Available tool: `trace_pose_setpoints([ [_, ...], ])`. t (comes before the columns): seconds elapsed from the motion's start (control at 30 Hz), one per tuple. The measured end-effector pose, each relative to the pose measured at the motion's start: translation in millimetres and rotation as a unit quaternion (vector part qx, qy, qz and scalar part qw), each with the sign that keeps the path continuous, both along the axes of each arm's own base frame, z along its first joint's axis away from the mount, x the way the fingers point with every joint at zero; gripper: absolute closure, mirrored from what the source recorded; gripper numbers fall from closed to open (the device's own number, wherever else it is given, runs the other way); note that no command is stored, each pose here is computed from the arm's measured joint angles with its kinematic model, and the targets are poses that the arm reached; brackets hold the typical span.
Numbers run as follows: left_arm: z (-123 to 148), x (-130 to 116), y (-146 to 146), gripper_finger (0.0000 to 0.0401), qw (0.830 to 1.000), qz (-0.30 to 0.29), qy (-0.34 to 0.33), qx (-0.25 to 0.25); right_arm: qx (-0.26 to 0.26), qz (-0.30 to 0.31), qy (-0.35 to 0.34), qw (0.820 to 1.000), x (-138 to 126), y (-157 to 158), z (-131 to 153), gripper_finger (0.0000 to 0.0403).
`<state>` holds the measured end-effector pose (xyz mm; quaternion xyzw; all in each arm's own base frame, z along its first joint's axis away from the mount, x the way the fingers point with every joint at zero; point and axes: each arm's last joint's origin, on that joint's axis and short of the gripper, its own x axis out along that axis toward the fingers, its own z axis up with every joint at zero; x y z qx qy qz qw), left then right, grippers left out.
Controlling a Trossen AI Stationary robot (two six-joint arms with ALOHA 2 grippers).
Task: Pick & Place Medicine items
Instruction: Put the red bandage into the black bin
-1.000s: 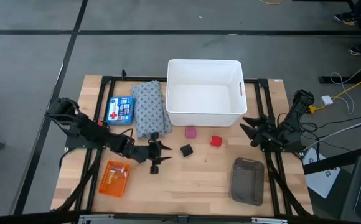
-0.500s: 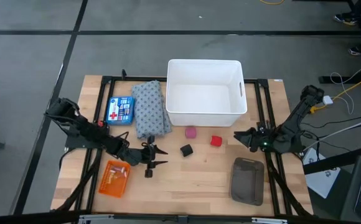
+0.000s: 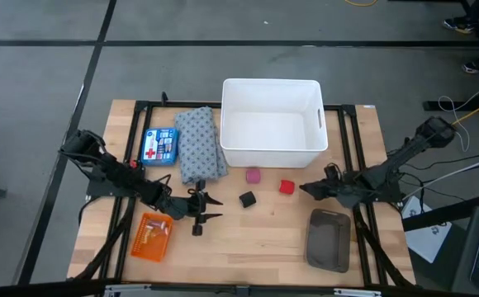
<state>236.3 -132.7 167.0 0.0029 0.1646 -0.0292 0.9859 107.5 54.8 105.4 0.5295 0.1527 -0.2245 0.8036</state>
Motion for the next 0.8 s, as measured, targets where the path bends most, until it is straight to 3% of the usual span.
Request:
trace_pose_setpoints([
  [0.17,-0.1,0.0,0.0,0.0243,1.000,0.000,0.000,0.000,0.019,-0.006,0.030,0.999,3.9,-3.9,-5.7,0.0137],
  [0.37,-0.1,0.0,0.0,0.0242,1.000,-0.001,0.001,0.000,0.015,0.003,0.001,1.000,11.1,-4.7,0.2,0.0137],
  [0.8,-0.5,2.6,4.4,0.0242,1.000,0.000,0.005,-0.013,0.031,0.008,0.008,0.999,15.5,-7.5,-1.1,0.0146],
])
